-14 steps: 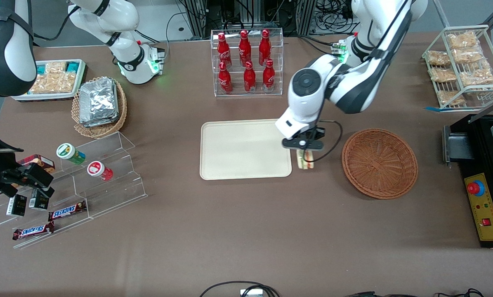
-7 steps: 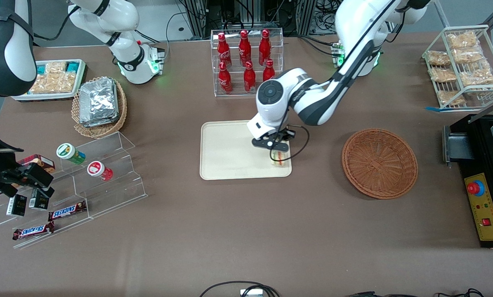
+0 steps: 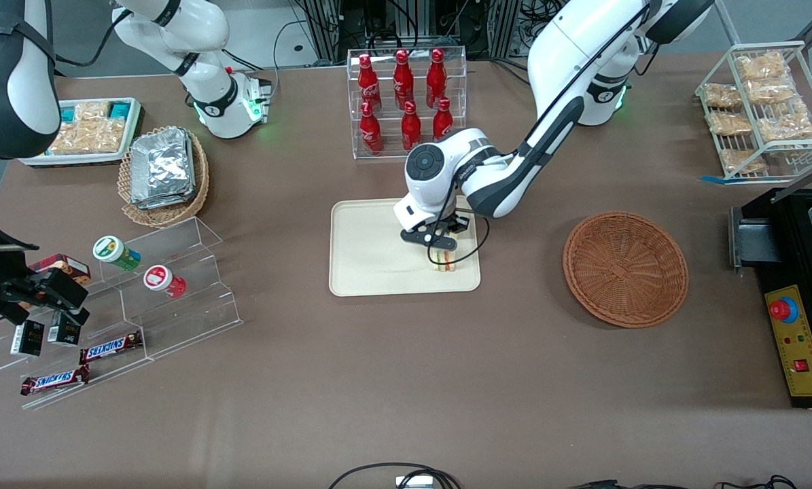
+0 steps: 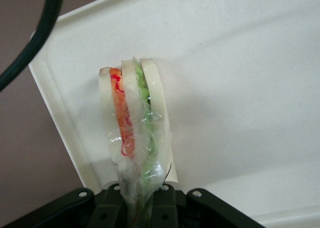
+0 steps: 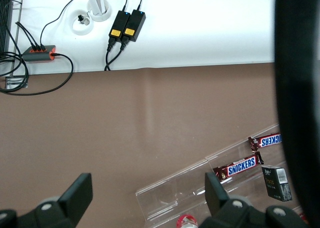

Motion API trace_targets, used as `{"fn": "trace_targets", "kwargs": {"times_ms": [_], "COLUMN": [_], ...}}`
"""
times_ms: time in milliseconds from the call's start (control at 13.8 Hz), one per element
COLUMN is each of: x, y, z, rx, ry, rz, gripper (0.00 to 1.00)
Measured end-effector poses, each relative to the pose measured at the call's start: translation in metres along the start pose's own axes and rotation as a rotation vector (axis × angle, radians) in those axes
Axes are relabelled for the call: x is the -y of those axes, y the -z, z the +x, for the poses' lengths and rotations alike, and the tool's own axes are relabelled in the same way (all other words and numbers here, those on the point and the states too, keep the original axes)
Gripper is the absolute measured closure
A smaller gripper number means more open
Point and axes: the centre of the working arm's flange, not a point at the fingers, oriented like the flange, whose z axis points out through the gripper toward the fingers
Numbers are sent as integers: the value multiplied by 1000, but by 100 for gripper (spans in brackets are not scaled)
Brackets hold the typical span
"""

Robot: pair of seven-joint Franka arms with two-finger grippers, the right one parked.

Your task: Place sandwich from basket to tray

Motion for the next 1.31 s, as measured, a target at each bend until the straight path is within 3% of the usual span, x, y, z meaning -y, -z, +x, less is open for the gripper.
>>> {"fn": "trace_targets", "kwargs": {"times_ms": [73,436,655,1018,1309], "x": [0,3,18,90,156], "y": [0,11,33,78,116], "z": [0,11,32,81,100], "rx": [-1,-20,-26,0,-29], "ry": [1,72,154,305,414], "rz": [0,-10,3,34,38], "gripper": [78,27,1,0,0]}}
